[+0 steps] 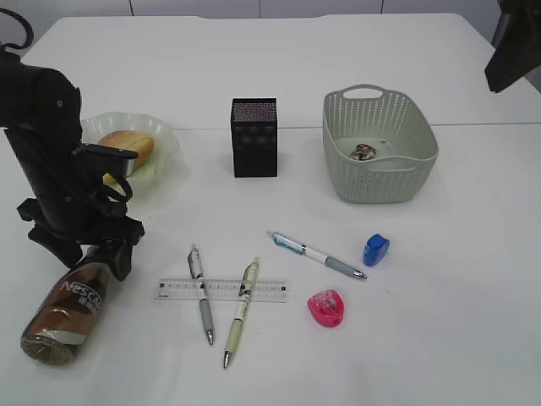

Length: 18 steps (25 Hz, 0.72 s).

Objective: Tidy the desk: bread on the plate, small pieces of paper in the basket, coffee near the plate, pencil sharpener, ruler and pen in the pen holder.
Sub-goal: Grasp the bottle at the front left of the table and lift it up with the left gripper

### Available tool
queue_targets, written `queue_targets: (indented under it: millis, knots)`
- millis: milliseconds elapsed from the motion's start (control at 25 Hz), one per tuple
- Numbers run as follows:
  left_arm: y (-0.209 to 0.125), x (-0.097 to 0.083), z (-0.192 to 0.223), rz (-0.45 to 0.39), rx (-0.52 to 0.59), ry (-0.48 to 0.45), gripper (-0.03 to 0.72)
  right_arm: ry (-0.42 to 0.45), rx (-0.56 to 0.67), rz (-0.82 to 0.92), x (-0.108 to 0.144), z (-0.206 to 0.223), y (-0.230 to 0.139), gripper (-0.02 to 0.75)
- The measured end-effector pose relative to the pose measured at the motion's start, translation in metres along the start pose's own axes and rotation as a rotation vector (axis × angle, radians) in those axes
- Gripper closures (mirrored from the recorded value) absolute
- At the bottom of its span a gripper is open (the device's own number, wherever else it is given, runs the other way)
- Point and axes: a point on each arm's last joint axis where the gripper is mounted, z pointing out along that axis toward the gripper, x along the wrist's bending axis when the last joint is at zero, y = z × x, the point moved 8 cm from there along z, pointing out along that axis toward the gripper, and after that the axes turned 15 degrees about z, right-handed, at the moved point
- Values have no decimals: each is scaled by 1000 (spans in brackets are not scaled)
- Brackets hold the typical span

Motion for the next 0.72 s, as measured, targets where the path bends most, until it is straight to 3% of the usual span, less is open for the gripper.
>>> queue_targets:
  millis: [440, 720]
  knots:
    - [-6, 4, 19, 6, 100, 11, 116, -23, -10, -8, -4, 0, 2, 321]
    - [-11, 4, 18, 6, 125, 6, 351, -38, -16, -15, -7, 0, 3, 321]
